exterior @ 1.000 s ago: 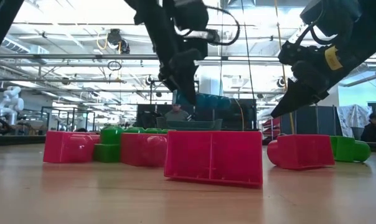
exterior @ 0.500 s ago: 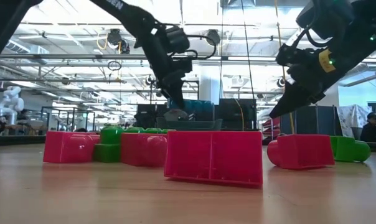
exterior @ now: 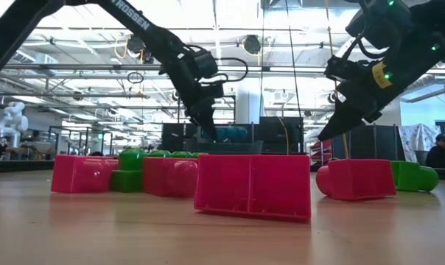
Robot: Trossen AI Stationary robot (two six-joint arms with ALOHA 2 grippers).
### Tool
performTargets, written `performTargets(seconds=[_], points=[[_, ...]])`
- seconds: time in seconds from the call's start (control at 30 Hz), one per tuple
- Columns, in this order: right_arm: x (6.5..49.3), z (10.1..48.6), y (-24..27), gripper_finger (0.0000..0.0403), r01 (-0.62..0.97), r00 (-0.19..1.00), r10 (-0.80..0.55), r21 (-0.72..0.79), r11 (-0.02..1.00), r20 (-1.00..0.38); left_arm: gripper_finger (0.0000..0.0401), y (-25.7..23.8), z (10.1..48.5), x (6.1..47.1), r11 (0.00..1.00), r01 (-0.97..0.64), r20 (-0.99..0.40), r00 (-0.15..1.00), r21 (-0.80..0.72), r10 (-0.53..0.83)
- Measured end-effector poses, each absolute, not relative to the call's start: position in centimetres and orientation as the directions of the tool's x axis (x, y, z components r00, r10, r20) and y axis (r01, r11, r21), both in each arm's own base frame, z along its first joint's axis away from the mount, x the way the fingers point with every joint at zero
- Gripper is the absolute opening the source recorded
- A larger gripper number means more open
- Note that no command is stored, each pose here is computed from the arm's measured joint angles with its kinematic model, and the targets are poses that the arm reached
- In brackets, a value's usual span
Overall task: Sort blocks by size
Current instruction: Put the blue game piece into the blue container, then put the red game piece into the blue container
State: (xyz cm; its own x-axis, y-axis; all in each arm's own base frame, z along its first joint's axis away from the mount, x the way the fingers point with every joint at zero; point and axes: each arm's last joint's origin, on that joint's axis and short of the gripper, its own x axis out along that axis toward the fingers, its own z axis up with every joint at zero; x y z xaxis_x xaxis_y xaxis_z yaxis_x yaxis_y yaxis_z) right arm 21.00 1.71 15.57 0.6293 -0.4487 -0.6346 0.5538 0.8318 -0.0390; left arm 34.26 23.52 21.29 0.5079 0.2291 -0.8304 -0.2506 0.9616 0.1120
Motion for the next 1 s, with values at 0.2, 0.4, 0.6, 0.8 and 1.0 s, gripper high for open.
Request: performTargets(seconds=[0.2,0.4,0.6,0.8,1.0], points=[[21.0,15.6,1.7,0.0004,0.563,0.630,-0.448,-0.024,0.826,-0.634,0.0288,23.6,20.1,34.5,0.964,-0.245,-0.848,0.486,0.100,0.211],[21.0,15.6,1.7,0.0004,0.577,0.630,-0.448,-0.004,0.816,-0.634,0.0289,23.5,20.0,34.6,0.965,-0.245,-0.849,0.485,0.097,0.209],[21.0,15.6,1.7,0.0004,0.584,0.630,-0.448,0.006,0.812,-0.634,0.0294,23.6,20.1,34.7,0.964,-0.245,-0.842,0.495,0.103,0.216],[21.0,15.6,1.7,0.0004,0.590,0.630,-0.448,0.016,0.807,-0.634,0.0325,23.7,20.2,34.8,0.961,-0.251,-0.829,0.507,0.119,0.235],[21.0,15.6,1.7,0.0004,0.590,0.630,-0.448,0.016,0.807,-0.634,0.0342,23.8,20.2,34.7,0.953,-0.267,-0.834,0.485,0.145,0.263]])
